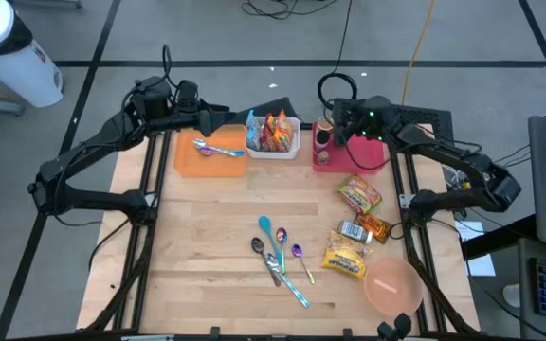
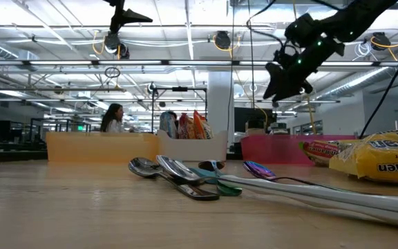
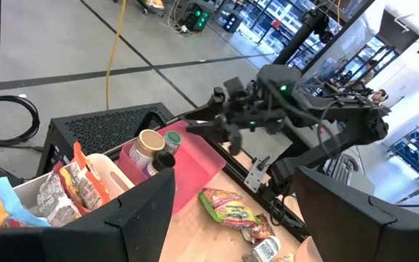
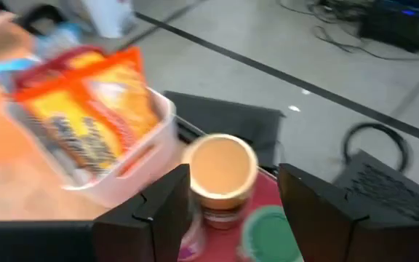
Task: Pick & Place Food Item
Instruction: Put the black spoon into the orange bin
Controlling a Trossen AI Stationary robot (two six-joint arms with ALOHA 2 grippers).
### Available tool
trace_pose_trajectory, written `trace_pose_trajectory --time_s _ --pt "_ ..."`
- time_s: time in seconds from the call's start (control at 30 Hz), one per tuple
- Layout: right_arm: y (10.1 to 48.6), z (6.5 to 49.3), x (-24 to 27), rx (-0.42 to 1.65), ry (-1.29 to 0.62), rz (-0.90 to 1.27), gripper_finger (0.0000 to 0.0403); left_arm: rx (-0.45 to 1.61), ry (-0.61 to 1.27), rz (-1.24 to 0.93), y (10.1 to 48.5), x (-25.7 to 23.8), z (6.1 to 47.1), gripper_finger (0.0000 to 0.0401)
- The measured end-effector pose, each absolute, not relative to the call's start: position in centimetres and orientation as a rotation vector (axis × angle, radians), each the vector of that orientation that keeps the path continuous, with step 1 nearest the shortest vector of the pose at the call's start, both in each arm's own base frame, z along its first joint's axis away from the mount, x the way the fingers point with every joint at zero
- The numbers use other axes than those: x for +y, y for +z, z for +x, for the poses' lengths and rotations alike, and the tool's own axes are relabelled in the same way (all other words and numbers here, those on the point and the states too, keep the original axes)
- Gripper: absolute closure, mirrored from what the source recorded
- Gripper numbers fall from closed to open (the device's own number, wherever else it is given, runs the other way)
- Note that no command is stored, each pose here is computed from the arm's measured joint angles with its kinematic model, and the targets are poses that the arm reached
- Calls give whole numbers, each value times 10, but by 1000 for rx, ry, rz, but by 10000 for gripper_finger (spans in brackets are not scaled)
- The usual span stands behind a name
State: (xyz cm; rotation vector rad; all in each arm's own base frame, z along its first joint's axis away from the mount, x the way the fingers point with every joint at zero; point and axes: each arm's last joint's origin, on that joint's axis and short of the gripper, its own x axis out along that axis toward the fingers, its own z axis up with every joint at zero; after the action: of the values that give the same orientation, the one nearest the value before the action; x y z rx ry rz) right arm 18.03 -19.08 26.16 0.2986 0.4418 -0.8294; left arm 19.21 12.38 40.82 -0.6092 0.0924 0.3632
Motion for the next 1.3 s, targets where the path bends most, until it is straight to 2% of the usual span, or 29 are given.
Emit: trace_pose_trajectory --time_s 0.2,0.37,0.53,0.87,1.3 --pt "274 180 -170 434 -739 268 204 92 363 -608 408 124 192 116" --pt "264 179 -159 562 -718 327 207 93 363 -607 408 124 192 116" --pt "247 180 -157 719 -761 346 207 97 362 -584 408 124 192 116" --pt "210 193 -172 848 -883 457 207 90 386 -589 408 124 192 116" --pt "198 194 -189 828 -966 460 207 90 386 -593 408 124 192 116"
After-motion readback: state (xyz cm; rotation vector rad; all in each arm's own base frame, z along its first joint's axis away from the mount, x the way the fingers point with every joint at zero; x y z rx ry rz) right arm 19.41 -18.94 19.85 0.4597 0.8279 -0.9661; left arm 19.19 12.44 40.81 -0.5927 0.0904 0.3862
